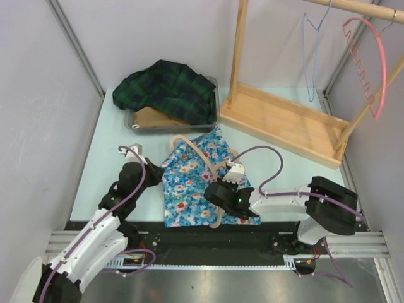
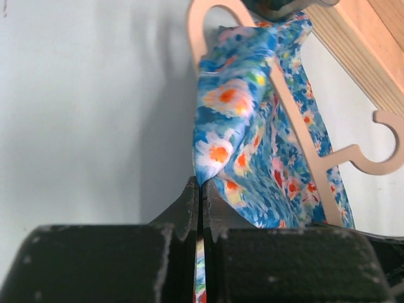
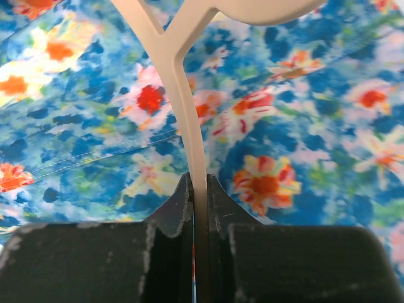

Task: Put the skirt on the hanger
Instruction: Place skirt on hanger

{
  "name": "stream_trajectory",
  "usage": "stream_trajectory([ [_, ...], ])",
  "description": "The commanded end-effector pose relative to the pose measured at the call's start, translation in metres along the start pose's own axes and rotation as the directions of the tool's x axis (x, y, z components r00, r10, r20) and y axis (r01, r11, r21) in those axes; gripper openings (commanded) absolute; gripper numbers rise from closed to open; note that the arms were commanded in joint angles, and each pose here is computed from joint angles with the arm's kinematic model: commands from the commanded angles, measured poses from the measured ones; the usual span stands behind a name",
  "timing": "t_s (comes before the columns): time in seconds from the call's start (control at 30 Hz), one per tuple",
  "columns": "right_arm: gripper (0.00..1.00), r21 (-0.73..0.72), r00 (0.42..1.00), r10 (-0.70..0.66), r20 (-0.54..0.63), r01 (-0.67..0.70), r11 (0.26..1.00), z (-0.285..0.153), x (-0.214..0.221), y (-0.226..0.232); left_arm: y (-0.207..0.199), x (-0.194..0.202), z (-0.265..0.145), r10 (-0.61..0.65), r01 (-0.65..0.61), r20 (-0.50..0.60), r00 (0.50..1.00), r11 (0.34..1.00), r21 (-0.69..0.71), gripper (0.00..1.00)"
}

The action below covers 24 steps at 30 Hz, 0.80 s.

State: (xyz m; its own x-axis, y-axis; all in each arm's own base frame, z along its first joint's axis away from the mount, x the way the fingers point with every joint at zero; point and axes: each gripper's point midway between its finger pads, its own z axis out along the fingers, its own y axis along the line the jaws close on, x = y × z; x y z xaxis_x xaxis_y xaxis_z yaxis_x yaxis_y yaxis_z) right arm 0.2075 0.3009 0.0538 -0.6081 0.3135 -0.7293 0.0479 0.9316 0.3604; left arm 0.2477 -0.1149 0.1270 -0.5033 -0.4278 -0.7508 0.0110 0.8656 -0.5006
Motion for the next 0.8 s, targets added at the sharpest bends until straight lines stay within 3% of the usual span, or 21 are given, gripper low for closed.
stream_trajectory([
  [0.0,0.00,0.215,0.981,0.011,0.195,-0.053,0.975,0.000,-0.047,-0.055,0.001,-0.017,-0.007,-0.084,0.087,0.080,0.993,0.996,-0.034,0.00],
  [0.4,0.00,0.236,0.974,0.023,0.224,-0.078,0.969,-0.005,-0.062,-0.065,0.006,-0.021,-0.015,-0.105,0.109,0.135,0.985,0.994,-0.029,0.00],
  [0.6,0.00,-0.055,0.969,-0.090,0.228,0.105,0.993,-0.017,-0.072,0.008,0.005,-0.007,-0.002,-0.093,0.095,0.064,0.994,0.995,-0.033,0.00],
  [0.63,0.00,-0.161,0.975,-0.049,0.214,0.085,0.983,-0.024,-0.074,0.031,0.006,-0.006,-0.001,-0.093,0.095,0.057,0.994,0.995,-0.041,0.00],
  [0.77,0.00,-0.325,0.979,-0.103,0.177,0.157,0.933,-0.033,-0.068,0.063,0.012,0.000,0.006,-0.086,0.088,0.022,0.996,0.992,-0.086,0.00],
])
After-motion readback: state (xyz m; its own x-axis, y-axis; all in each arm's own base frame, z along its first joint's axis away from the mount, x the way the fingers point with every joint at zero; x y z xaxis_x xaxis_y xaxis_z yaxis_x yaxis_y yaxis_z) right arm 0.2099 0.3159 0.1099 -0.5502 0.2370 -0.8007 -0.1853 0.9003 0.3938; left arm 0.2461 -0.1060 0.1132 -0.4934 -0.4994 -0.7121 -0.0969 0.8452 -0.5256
